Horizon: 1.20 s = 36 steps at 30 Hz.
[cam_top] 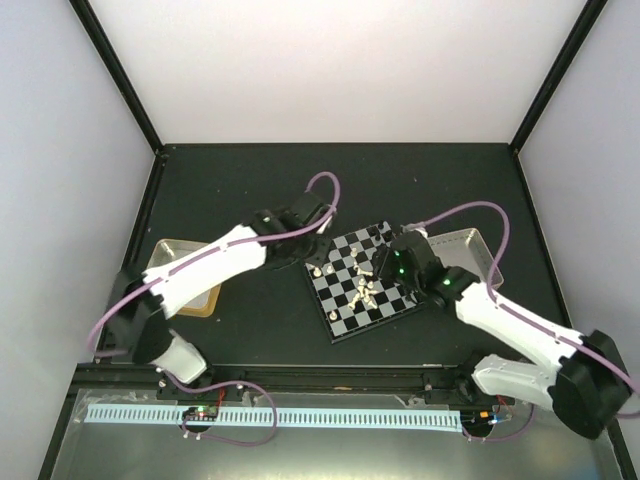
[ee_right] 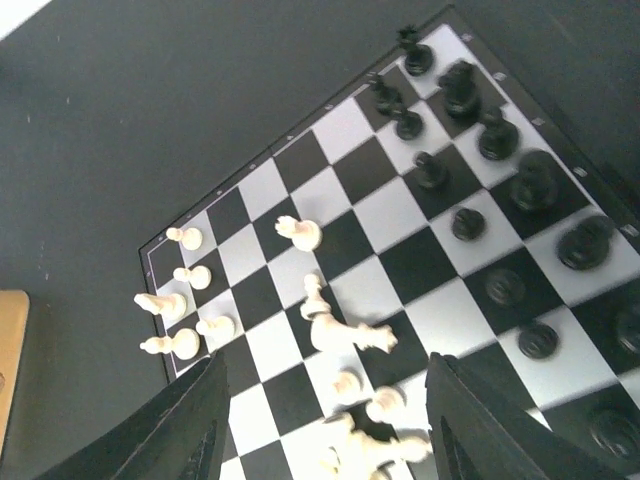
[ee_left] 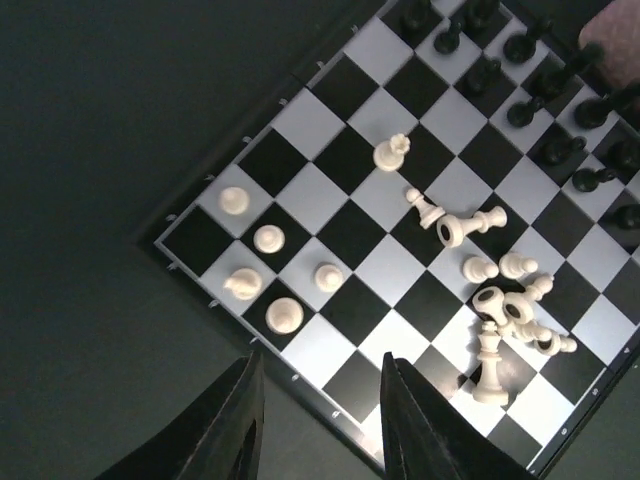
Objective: Set up the chess pieces on the board
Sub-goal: Place the chess piece on the chessboard, then pick up the chess piece from the chessboard.
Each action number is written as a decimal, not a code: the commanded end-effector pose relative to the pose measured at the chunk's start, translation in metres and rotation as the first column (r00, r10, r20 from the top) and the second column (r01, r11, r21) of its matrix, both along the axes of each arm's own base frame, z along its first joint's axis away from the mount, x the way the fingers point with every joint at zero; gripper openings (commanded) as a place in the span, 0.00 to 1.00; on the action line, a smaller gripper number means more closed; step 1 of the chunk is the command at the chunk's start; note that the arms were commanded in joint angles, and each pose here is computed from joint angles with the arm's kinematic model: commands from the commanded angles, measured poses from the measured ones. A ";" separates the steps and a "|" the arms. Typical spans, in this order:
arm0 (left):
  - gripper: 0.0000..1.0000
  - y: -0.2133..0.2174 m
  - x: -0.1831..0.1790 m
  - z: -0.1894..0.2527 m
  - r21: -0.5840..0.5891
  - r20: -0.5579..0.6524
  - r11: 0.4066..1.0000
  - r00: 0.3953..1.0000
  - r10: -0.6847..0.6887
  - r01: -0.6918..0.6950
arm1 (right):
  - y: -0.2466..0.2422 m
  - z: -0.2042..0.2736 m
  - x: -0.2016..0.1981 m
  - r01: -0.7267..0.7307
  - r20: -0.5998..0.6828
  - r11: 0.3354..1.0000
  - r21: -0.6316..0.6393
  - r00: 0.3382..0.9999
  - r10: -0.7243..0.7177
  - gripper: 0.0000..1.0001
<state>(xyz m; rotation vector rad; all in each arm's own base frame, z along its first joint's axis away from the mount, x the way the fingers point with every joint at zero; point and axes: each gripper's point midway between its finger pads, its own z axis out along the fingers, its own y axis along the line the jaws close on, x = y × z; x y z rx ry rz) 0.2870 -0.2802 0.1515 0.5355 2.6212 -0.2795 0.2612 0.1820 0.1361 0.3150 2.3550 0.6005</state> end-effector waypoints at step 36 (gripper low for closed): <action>0.63 0.186 -0.103 0.099 -0.412 0.491 0.900 0.797 0.351 -0.143 | 0.075 -0.072 0.098 -0.287 -0.231 0.826 -0.485 0.953 0.196 0.08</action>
